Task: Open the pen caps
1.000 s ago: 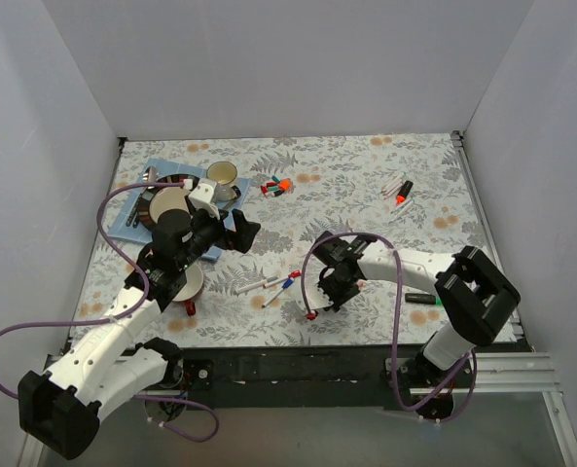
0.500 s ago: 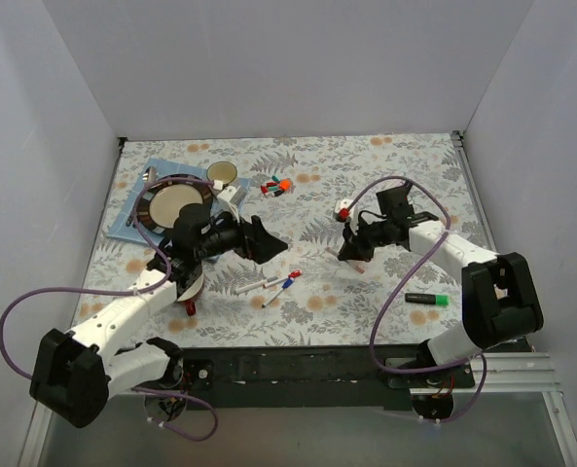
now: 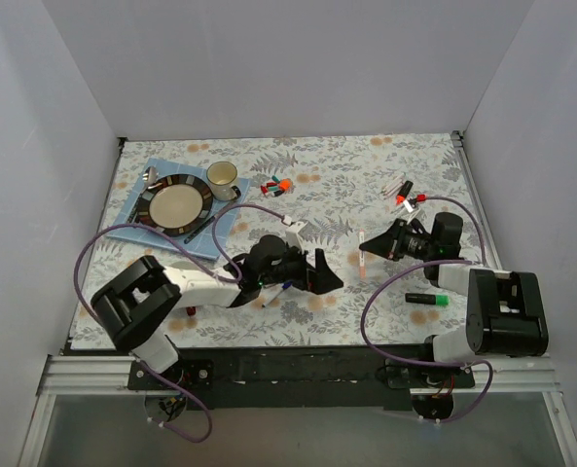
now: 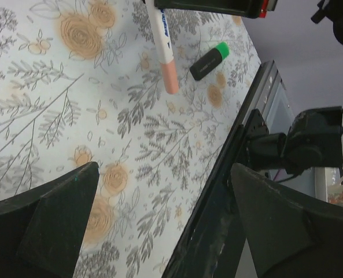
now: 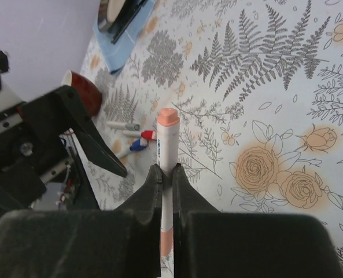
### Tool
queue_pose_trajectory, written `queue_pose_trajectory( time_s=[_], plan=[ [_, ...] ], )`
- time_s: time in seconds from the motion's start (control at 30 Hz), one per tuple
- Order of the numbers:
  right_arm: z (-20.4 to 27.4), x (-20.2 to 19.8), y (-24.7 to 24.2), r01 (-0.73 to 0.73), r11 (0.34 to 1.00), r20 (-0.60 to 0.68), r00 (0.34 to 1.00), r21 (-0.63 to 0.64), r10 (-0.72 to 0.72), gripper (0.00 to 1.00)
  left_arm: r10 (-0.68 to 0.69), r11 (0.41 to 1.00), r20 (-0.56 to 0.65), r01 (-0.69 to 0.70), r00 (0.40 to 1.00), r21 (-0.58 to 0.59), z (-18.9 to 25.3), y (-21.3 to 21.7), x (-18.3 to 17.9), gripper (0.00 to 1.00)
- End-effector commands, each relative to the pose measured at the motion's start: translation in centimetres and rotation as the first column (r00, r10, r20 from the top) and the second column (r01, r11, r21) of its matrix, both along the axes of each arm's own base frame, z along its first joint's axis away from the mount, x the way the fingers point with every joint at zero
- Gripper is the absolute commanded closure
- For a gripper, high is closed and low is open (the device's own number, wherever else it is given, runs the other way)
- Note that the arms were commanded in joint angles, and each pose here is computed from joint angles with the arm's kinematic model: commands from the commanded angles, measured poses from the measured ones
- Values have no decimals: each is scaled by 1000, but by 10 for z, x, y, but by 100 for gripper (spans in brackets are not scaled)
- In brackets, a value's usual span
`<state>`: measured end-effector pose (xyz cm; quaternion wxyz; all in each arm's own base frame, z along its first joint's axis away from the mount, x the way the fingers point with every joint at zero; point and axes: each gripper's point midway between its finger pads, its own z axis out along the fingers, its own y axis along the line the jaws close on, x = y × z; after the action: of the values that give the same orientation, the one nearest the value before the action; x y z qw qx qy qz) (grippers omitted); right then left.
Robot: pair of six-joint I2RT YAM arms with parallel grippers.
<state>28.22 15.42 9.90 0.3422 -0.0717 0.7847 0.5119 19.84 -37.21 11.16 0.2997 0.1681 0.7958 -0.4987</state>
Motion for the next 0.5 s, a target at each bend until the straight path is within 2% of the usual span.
queue_pose_trajectory(
  time_s=[0.0,0.37,0.47],
  plan=[
    [43,24,-6,109,988,-8,994,110,-109,99,83,990,72,-74,994,-123,37,-42,33,2],
    [55,20,-13,148,967,-51,989,206,-140,99,55,978,-56,-65,997,-196,24,-93,51,19],
    [53,19,-12,143,967,-58,989,210,-133,99,33,975,-57,-44,998,-218,27,-102,53,31]
  ],
)
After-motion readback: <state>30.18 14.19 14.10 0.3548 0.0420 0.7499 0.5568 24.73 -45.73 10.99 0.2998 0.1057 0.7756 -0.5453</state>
